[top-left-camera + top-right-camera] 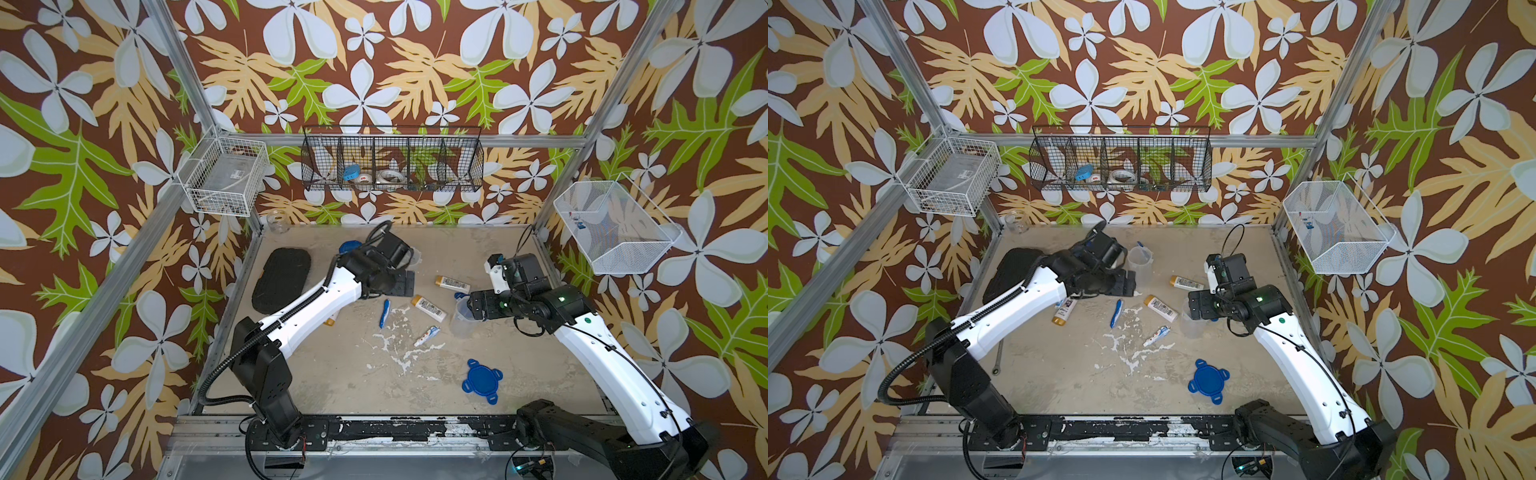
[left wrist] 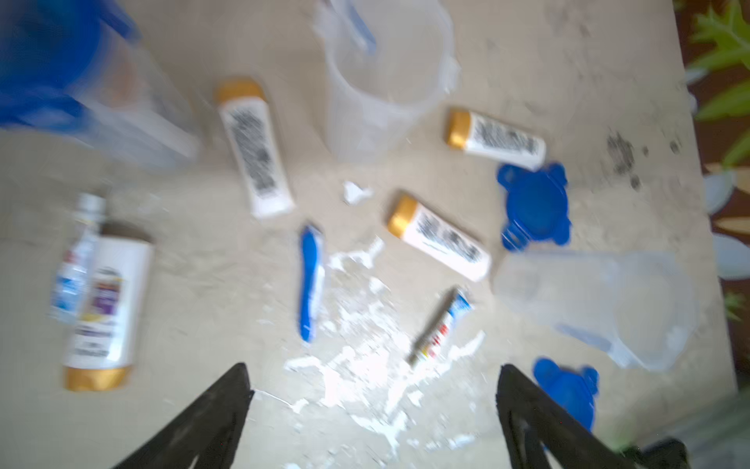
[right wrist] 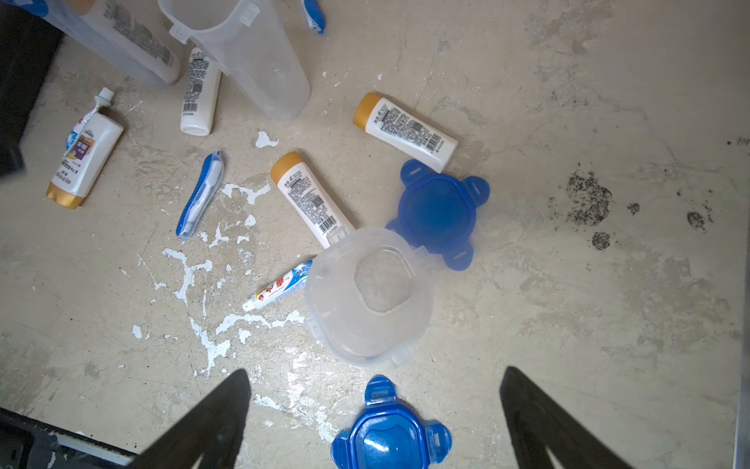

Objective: Pack away toiletry kits
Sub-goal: Pick up the toiletry item from the center of the board, then place the toiletry item into the container, then pick up the toiletry item from the center of the board, then place the toiletry item into the container.

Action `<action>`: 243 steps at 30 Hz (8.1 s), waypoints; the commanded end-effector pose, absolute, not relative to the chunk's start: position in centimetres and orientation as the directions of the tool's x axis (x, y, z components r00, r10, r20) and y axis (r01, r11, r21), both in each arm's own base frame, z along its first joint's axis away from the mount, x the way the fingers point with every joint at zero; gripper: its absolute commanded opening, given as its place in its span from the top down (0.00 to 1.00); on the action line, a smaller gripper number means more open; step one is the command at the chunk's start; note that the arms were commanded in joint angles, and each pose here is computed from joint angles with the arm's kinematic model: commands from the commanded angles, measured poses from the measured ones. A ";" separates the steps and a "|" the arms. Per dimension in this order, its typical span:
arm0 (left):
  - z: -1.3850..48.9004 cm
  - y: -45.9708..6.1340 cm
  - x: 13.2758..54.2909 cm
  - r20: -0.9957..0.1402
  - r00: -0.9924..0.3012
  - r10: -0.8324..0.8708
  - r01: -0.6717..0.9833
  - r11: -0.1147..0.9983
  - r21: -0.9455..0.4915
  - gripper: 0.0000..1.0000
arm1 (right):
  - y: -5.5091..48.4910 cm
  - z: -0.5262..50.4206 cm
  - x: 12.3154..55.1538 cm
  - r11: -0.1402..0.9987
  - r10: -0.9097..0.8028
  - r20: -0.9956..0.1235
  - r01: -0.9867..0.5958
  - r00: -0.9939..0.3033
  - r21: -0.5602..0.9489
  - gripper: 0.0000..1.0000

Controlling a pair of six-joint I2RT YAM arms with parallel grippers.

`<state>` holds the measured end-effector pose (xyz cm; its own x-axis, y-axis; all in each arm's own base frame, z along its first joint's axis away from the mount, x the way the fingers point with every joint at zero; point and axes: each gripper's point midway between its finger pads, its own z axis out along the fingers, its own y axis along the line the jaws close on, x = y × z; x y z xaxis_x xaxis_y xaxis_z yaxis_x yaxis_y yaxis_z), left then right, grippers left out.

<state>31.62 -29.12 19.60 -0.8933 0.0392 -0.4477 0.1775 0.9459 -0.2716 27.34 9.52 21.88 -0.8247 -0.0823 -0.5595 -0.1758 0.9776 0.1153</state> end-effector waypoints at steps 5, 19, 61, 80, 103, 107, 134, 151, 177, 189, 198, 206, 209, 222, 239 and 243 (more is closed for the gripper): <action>16.0 -35.9 32.2 -0.338 -0.933 -0.127 0.045 0.887 -0.460 0.08 | 9.0 22.5 27.7 0.973 -0.016 -0.615 -0.155 -0.788 0.174 0.04; 8.0 -39.4 35.9 -0.300 -0.921 -0.248 -0.157 0.942 -0.297 0.16 | 8.3 22.7 26.3 0.976 -0.015 -0.628 -0.149 -0.778 0.160 0.04; 8.9 -34.8 30.8 -0.448 -0.881 0.154 0.238 0.962 -0.138 0.81 | 9.6 24.1 24.1 0.937 -0.020 -0.594 -0.223 -0.804 0.269 0.04; 24.1 -36.8 20.3 -0.728 -0.655 0.204 0.648 0.647 -0.402 0.79 | 21.4 26.8 23.2 0.544 -0.031 -0.526 -0.456 -0.850 0.705 0.04; 23.0 -35.5 21.2 -0.735 -0.651 0.192 0.583 0.746 -0.321 0.02 | 15.1 25.2 28.2 0.898 -0.088 -0.644 -0.340 -0.760 0.279 0.97; 21.4 -35.1 22.7 -0.682 -0.706 0.190 0.512 0.802 -0.307 0.02 | 12.1 25.5 29.5 0.958 -0.090 -0.718 -0.258 -0.690 0.128 0.99; 14.2 -23.0 32.7 -0.462 -0.882 -0.091 0.014 0.976 -0.218 0.07 | 12.7 21.1 32.0 0.951 -0.118 -0.779 -0.295 -0.615 0.089 0.97; 11.1 -18.8 40.2 -0.486 -0.845 -0.223 -0.116 0.964 -0.241 0.10 | 12.0 17.3 30.8 0.956 -0.138 -0.751 -0.286 -0.646 0.071 0.85; 3.8 -21.9 45.2 -0.464 -0.857 -0.226 -0.188 0.974 -0.127 0.29 | 12.1 18.0 30.0 0.949 -0.125 -0.773 -0.303 -0.623 0.091 0.55; 1.6 -22.4 45.1 -0.437 -0.880 -0.189 -0.166 0.982 -0.090 0.60 | 11.8 21.3 29.7 0.951 -0.099 -0.798 -0.294 -0.595 0.101 0.52; 4.5 -22.8 42.6 -0.416 -0.888 -0.194 -0.144 0.978 -0.149 0.90 | 12.1 23.3 28.3 0.938 -0.055 -0.797 -0.304 -0.602 0.165 0.35; 11.1 -23.1 37.7 -0.467 -0.869 -0.165 -0.049 0.967 -0.250 0.95 | 14.8 23.6 26.8 0.869 0.009 -0.731 -0.357 -0.682 0.344 0.23; 13.1 -23.4 34.8 -0.482 -0.870 -0.107 0.028 0.964 -0.264 0.95 | 16.6 23.5 26.5 0.814 0.037 -0.680 -0.372 -0.732 0.446 0.20; 21.3 -27.8 22.9 -0.702 -0.700 0.129 0.495 0.796 -0.347 0.95 | 24.7 25.2 26.5 0.515 -0.001 -0.536 -0.460 -0.844 0.723 0.17; 21.2 -32.0 21.4 -0.737 -0.643 0.208 0.587 0.752 -0.300 0.91 | 28.1 23.0 24.8 0.504 -0.110 -0.496 -0.478 -0.861 0.719 0.63; 21.2 -32.3 22.0 -0.745 -0.633 0.210 0.583 0.762 -0.281 0.91 | 28.0 23.0 24.5 0.503 -0.121 -0.489 -0.478 -0.864 0.720 0.65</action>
<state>20.41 -32.39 20.41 -0.6639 0.2472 -0.7058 0.6080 0.7279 -0.3170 25.80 27.63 22.57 -0.8692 -0.0695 -0.4895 -0.4438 0.5463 0.7104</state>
